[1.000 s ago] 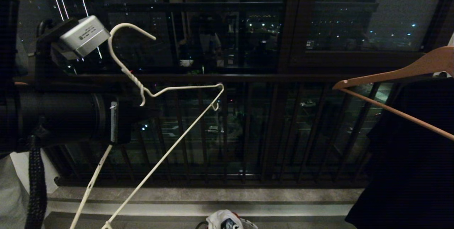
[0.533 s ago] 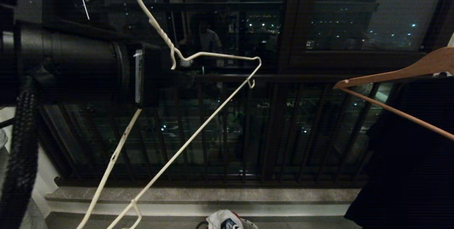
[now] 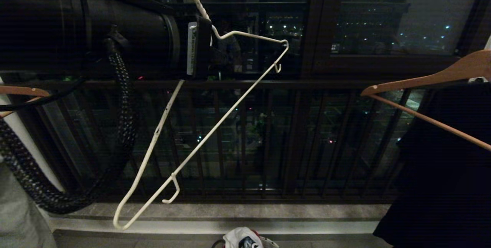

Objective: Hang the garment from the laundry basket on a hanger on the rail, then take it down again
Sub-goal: Hang the clothes rack on the clothesline

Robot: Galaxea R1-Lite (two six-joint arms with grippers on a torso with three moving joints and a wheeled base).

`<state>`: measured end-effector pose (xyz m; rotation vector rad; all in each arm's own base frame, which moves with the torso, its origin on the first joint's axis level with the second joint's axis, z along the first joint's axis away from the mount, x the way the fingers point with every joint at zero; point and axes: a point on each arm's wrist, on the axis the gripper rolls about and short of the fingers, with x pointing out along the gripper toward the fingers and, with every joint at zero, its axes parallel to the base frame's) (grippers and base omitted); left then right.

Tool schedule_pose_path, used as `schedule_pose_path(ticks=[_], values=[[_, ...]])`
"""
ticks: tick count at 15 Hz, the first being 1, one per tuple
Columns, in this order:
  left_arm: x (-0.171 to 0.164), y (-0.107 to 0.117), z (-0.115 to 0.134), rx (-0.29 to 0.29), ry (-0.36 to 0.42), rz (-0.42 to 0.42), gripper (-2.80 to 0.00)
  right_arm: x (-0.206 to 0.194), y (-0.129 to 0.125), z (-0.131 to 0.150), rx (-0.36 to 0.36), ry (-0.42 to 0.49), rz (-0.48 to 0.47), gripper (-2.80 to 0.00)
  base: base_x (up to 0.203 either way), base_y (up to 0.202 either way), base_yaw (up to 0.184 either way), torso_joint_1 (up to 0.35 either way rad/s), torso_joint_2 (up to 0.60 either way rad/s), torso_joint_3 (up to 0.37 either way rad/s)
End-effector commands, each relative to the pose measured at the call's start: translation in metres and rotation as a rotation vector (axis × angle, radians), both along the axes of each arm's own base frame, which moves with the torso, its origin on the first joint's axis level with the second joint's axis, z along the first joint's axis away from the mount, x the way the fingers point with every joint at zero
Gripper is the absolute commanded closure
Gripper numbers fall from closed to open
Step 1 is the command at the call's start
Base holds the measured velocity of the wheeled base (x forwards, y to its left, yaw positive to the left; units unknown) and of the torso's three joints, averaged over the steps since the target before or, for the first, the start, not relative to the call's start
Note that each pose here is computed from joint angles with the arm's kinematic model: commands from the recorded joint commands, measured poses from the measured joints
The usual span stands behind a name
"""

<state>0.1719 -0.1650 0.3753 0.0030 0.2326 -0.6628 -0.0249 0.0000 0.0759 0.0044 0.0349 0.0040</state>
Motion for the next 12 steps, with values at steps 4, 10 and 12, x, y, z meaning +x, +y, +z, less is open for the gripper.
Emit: schedule_pose_path(ticks=[4,10,12], values=[[0.018,-0.018,-0.003,0.016,0.007,0.001,0.0,0.0,0.0,0.0,0.0,0.002,0.001,0.0,0.0,0.0,0.0,0.0,0.0,0.0],[0.024,-0.023,0.0,0.019,-0.012,-0.001,0.0,0.0,0.0,0.0,0.0,0.002,0.001,0.0,0.0,0.0,0.0,0.0,0.0,0.0],[0.025,-0.024,0.002,0.018,-0.02,0.004,0.0,0.0,0.0,0.0,0.0,0.002,0.001,0.0,0.0,0.0,0.0,0.0,0.0,0.0]])
